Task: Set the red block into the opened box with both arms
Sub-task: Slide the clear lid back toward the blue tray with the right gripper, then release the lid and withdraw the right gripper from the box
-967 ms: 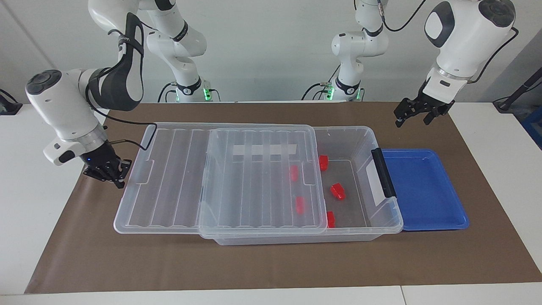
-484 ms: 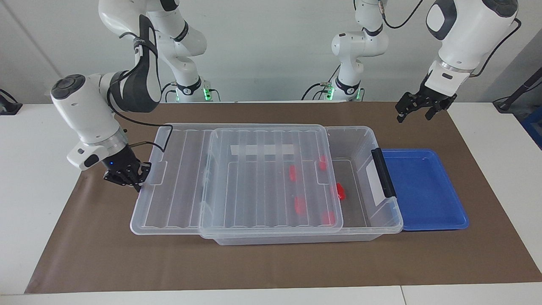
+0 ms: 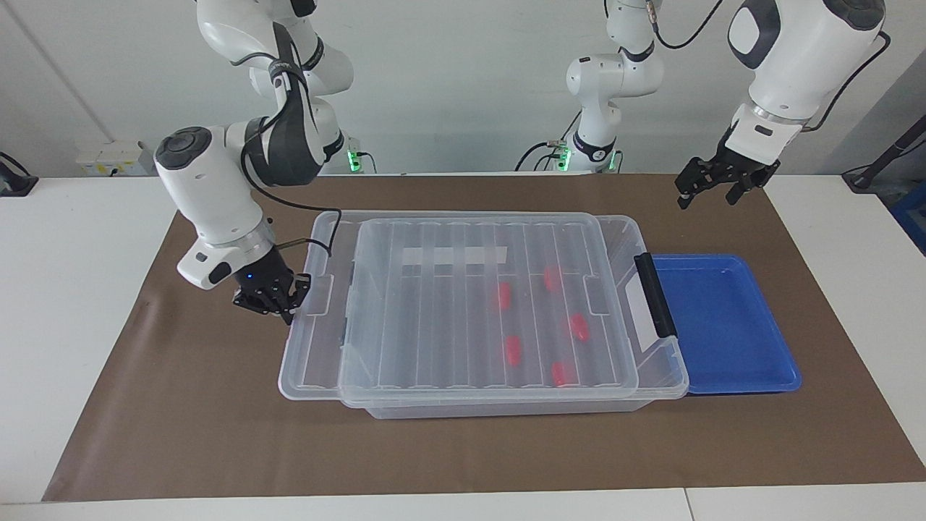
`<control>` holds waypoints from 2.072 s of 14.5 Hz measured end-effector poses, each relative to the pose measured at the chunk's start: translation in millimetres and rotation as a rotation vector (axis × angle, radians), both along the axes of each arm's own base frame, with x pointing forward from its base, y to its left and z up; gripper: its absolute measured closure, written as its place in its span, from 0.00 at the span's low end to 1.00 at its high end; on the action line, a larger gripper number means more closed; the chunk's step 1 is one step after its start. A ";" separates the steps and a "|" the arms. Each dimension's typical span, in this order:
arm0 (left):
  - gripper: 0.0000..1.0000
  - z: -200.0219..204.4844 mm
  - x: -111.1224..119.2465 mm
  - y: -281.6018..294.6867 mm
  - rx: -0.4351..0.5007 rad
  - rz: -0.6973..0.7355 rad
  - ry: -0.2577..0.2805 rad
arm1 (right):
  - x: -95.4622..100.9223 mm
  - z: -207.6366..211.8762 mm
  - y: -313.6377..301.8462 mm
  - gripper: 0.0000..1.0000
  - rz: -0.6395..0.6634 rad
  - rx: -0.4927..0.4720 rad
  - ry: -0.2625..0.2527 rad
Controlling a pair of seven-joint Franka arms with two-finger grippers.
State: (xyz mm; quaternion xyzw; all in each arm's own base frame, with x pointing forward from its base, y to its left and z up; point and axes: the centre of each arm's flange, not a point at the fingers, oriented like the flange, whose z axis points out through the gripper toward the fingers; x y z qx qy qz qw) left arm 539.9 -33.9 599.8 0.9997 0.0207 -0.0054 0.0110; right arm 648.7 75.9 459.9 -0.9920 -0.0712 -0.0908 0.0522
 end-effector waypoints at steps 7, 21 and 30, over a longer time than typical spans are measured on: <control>0.00 0.1 0.1 0.8 0.044 -0.044 -0.004 | -6.2 -0.4 42.3 0.99 0.002 0.059 0.014; 0.00 0.1 0.3 2.6 0.046 -0.091 -0.004 | -24.7 67.9 -24.3 0.30 -0.126 -0.082 0.028; 0.00 0.3 0.3 2.5 0.046 -0.092 -0.005 | -104.3 166.9 -84.6 0.00 -0.278 -0.101 0.242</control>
